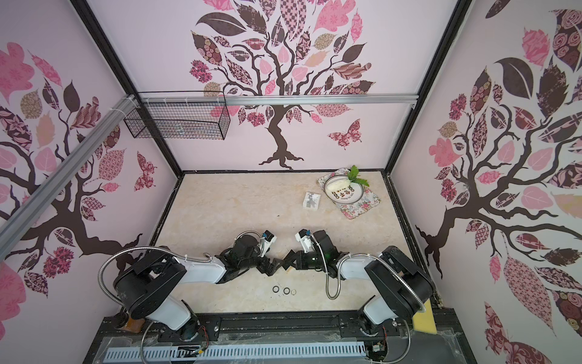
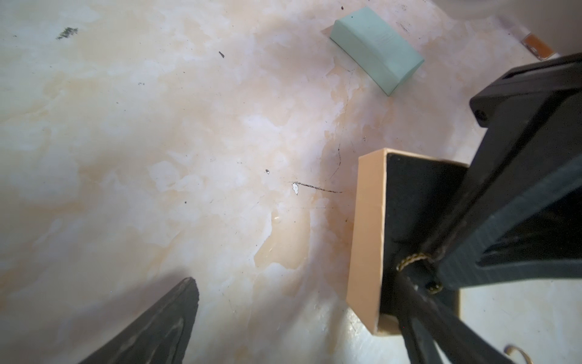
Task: Take the rings out of the lift-off lid box
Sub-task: Take out the ring from the jewelry box, then place the ring at the center of the board.
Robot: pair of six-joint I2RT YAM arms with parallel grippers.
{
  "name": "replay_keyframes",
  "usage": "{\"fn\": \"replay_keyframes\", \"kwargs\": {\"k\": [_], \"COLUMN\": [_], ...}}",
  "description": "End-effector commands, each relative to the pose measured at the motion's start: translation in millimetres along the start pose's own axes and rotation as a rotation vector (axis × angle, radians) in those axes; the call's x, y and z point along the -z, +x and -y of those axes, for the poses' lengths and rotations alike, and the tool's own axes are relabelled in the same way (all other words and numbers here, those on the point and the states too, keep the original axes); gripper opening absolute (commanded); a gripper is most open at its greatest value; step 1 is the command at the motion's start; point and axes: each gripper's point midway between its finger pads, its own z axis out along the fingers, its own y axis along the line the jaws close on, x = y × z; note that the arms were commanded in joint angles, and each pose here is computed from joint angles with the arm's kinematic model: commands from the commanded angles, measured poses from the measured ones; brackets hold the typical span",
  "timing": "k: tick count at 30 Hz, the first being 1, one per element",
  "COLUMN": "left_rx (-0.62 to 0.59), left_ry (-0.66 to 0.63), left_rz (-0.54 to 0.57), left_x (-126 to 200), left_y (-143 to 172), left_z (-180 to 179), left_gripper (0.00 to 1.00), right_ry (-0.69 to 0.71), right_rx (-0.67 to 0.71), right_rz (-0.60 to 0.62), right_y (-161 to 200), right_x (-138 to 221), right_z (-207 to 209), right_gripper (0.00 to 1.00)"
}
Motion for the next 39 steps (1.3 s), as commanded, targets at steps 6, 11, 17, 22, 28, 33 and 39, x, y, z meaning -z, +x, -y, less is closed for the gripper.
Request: {"fn": "replay_keyframes", "kwargs": {"k": [6, 11, 17, 22, 28, 33, 39], "left_rx": [0.002, 0.004, 0.01, 0.011, 0.013, 0.011, -0.014], "left_ry": [-0.009, -0.015, -0.026, -0.03, -0.031, -0.036, -0.049], "left_rz": [0.002, 0.002, 0.008, 0.008, 0.008, 0.011, 0.033], "left_x": [5, 7, 10, 11, 11, 13, 25], "left_y": [3, 4, 2, 3, 3, 0, -15], "left_z": [-3, -6, -10, -12, -12, -13, -12], "left_gripper": [0.98, 0.98, 0.98, 0.98, 0.98, 0.98, 0.98], "right_ry": [-0.068, -0.081, -0.083, -0.099, -0.112, -0.101, 0.002], "right_rx": [-0.054, -0.068, -0.079, -0.078, -0.066, -0.034, -0.031], "right_rz": [0.012, 0.001, -0.01, -0.007, 0.002, -0.002, -0.028], "right_y": [-6, -4, -1, -1, -4, 0, 33], "right_x": [0, -1, -3, -2, 1, 15, 48], "right_z": [-9, -8, -5, -8, -13, -22, -13], "right_gripper": [0.0, 0.0, 0.0, 0.0, 0.0, 0.0, 0.0]}}
